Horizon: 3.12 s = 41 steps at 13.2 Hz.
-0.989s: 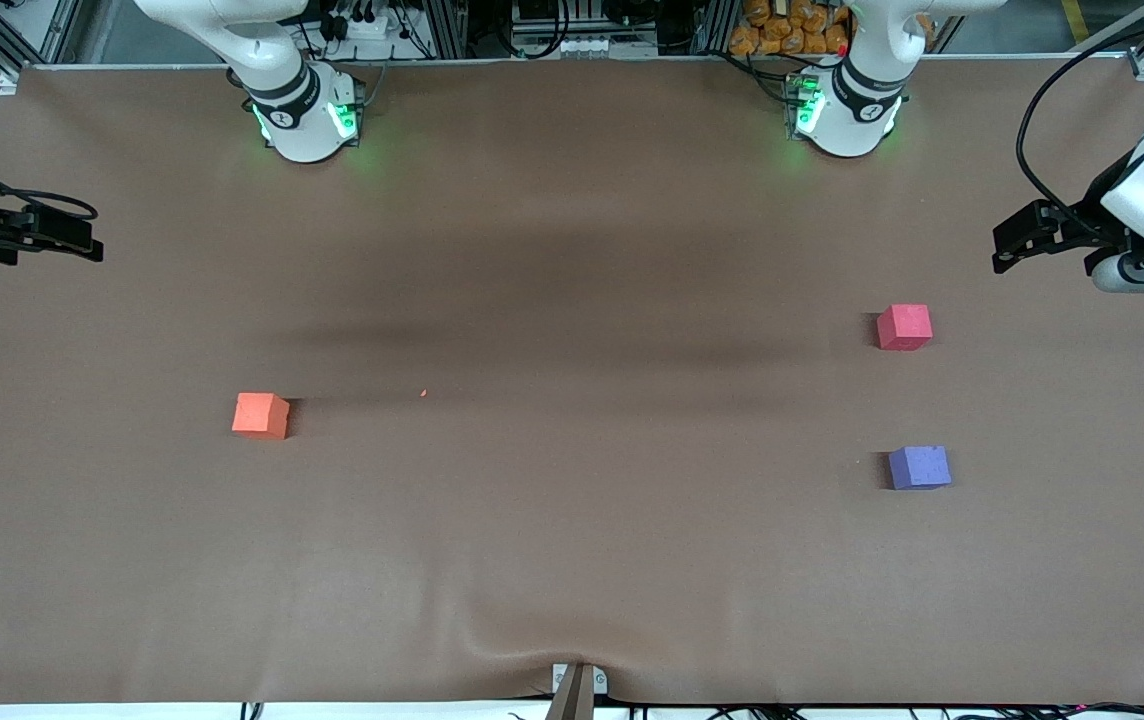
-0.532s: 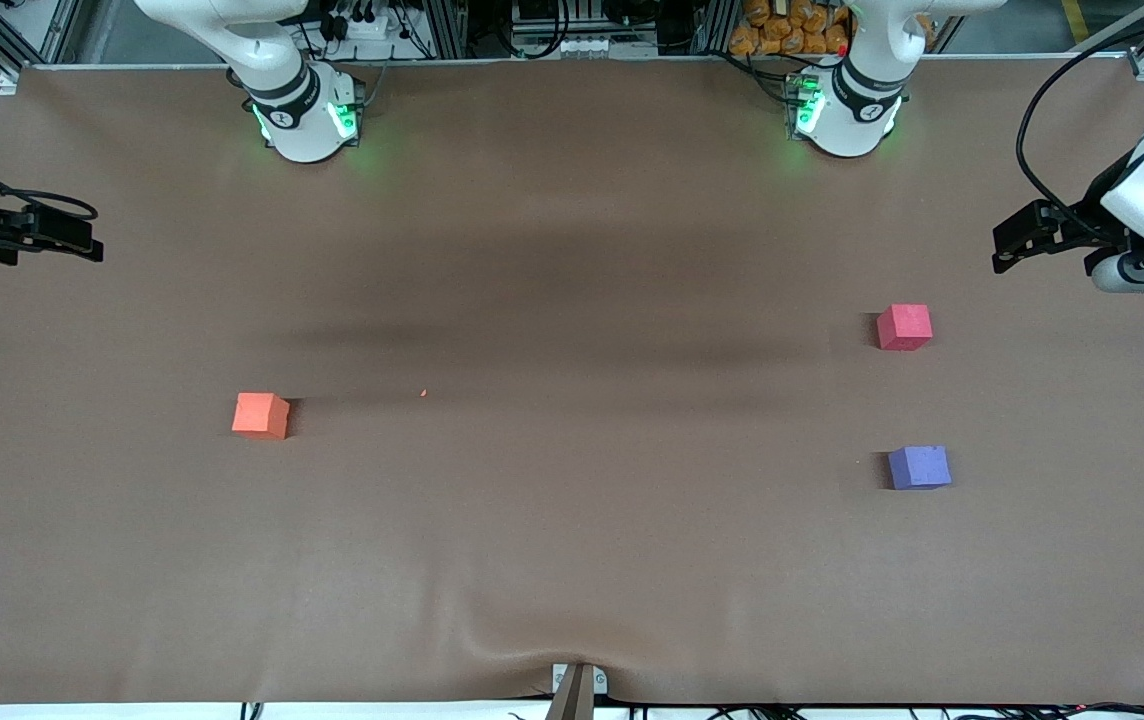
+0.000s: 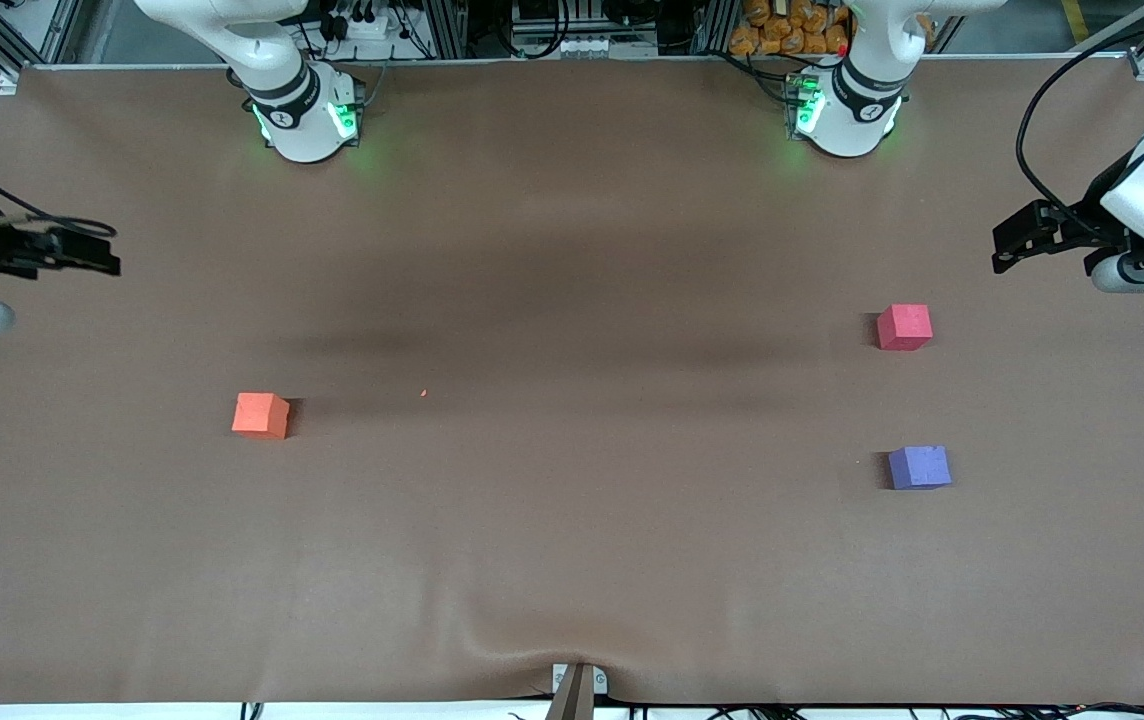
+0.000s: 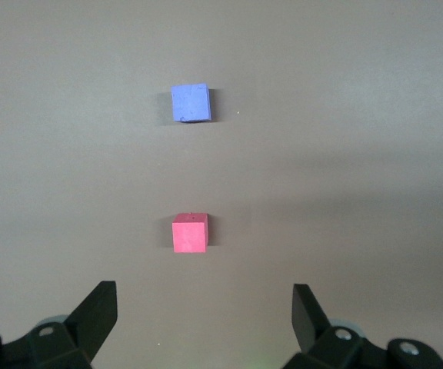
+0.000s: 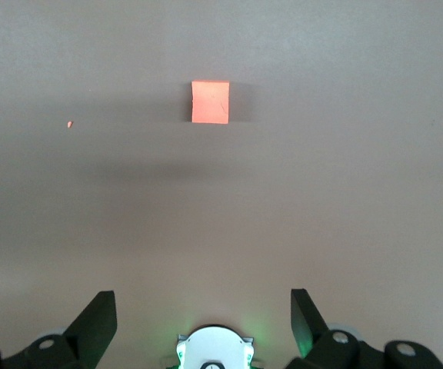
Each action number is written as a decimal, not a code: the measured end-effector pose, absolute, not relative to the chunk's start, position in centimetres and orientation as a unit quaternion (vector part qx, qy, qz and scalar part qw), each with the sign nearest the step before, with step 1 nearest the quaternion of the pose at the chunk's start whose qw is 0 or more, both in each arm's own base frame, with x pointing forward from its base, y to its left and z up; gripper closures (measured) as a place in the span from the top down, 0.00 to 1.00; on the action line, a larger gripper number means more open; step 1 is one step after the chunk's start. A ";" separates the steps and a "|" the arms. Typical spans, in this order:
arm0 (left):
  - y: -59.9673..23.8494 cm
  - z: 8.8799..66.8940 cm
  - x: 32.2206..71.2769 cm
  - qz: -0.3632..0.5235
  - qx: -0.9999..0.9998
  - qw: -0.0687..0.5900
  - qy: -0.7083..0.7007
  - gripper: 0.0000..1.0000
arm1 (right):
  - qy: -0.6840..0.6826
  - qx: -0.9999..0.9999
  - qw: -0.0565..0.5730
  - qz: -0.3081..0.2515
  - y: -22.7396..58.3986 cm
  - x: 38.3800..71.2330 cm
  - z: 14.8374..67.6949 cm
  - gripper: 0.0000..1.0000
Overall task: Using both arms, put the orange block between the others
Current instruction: 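Reach the right gripper down to the orange cube and grasp it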
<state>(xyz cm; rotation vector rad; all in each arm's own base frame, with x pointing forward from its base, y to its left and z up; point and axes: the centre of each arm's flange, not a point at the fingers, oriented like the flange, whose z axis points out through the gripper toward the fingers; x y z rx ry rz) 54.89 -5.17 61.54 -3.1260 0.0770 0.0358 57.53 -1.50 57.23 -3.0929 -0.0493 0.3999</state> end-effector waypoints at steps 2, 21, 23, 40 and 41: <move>-5.2 61.5 54.9 0.012 -1.000 0.007 0.025 1.00 | -0.020 -0.990 0.008 0.136 -0.9 59.2 53.8 1.00; -5.2 60.7 55.2 0.019 -0.999 0.008 0.025 1.00 | -0.004 -0.993 0.012 0.113 0.0 65.7 23.0 1.00; -5.3 60.0 55.6 0.025 -0.999 0.008 0.025 1.00 | -0.003 -0.993 0.011 0.116 -0.1 65.7 22.2 1.00; -5.7 58.1 56.5 0.041 -0.998 0.025 0.036 1.00 | 0.001 -0.991 0.010 0.132 -0.5 65.2 19.8 0.53; -5.9 57.8 56.6 0.044 -0.998 0.025 0.038 1.00 | 0.000 -0.992 0.010 0.127 -0.5 65.4 20.1 0.52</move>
